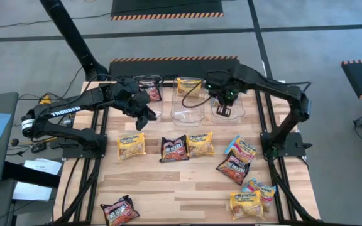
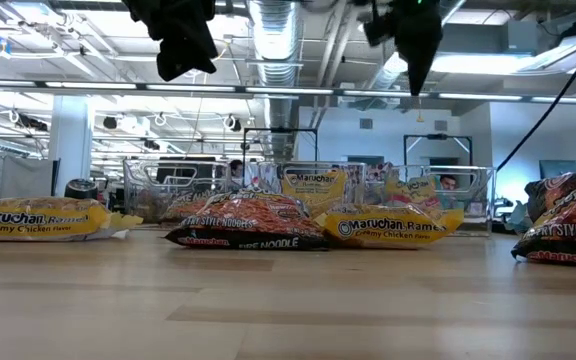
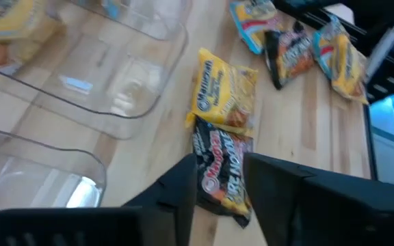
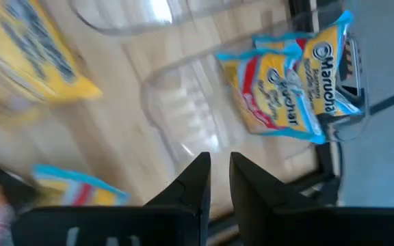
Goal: Sort Maruchan noodles
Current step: Put the black noodle pack into the left transparent bin
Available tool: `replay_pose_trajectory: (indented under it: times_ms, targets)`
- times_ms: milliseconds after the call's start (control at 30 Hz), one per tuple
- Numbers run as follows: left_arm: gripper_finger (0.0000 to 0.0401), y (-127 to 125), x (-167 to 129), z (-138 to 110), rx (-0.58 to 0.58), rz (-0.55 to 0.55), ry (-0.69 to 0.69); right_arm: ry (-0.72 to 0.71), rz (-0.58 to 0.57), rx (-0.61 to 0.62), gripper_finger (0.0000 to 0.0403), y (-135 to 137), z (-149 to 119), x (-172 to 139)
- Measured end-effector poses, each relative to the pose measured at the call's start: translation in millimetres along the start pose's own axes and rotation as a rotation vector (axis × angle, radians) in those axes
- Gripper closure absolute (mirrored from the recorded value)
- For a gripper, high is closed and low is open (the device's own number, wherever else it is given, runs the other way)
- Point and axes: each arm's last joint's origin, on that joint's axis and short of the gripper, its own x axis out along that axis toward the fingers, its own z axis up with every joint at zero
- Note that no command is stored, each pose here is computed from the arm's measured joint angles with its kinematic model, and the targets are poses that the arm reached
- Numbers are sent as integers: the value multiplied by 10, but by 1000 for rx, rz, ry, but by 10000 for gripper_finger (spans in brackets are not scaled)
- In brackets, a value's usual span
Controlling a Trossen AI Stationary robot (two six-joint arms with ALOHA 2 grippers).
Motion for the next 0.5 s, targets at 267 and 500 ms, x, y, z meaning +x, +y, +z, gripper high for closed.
replay_pose_trajectory:
  times_ms: [267, 500]
  targets:
    - [253, -44, 6, -12, -92, -63, 20, -160, 62, 168, 323, 331, -334, -466]
    - [255, -212, 38, -60, -54, -117, 52, -182, 227, 262, 323, 639, -541, -680]
